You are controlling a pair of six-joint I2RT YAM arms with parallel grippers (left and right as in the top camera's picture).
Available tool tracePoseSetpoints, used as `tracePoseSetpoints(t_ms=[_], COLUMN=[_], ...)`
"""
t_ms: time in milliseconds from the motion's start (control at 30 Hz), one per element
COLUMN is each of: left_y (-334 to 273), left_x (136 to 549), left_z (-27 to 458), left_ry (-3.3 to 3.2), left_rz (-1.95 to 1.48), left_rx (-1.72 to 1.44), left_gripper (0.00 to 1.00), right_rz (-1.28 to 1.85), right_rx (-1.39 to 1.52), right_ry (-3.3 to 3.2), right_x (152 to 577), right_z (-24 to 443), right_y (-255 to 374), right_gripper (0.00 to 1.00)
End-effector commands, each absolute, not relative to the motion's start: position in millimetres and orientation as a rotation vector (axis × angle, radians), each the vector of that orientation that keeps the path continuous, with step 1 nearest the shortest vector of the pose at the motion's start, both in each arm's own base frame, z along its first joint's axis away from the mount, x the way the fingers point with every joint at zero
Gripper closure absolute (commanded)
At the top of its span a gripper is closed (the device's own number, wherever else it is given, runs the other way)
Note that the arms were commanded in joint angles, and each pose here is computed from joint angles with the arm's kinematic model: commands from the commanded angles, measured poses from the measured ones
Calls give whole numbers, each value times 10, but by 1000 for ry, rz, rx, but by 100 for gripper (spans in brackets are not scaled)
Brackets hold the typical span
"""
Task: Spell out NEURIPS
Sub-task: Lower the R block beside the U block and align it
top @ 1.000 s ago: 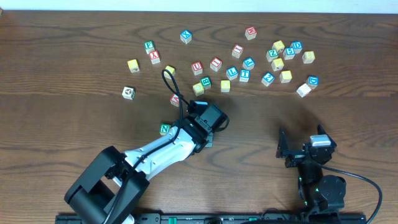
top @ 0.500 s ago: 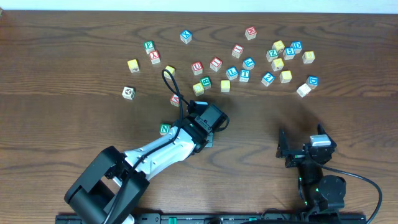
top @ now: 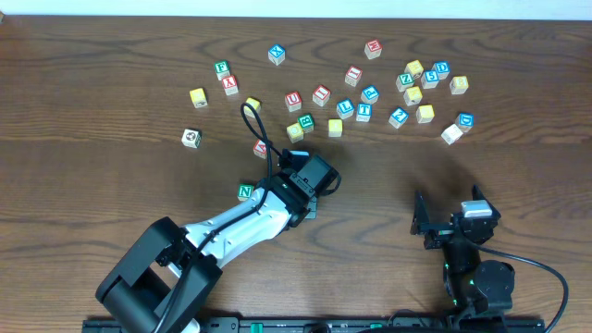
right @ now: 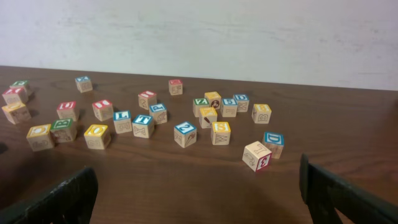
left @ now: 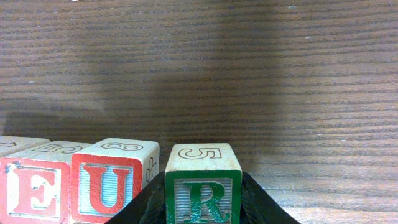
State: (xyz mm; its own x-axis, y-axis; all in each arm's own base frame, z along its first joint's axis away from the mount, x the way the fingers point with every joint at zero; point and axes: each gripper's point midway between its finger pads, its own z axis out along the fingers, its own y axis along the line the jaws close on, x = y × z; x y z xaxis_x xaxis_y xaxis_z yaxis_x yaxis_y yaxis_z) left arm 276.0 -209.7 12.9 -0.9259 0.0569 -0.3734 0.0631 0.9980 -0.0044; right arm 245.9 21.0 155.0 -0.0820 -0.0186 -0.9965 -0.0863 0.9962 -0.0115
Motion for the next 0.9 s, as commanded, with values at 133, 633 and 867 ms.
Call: tracePoseSetpoints(t_ms=[133,633,867], left_y=[-2057,-2057,-2058], left_x=[2764,2765,2766], left_z=[85,85,85], left_ry=[2760,2760,2760], left_rz=[11,11,11], left_rx=[83,83,83], left_gripper=[66,56,57], right_rz=[59,59,59], right_rx=[-72,-72,-72], right_ry=[1659,1659,1659], right_x=[2460,2460,2460], right_z=[1532,1532,1532], right_y=[201,201,201], right_gripper=[1,1,1])
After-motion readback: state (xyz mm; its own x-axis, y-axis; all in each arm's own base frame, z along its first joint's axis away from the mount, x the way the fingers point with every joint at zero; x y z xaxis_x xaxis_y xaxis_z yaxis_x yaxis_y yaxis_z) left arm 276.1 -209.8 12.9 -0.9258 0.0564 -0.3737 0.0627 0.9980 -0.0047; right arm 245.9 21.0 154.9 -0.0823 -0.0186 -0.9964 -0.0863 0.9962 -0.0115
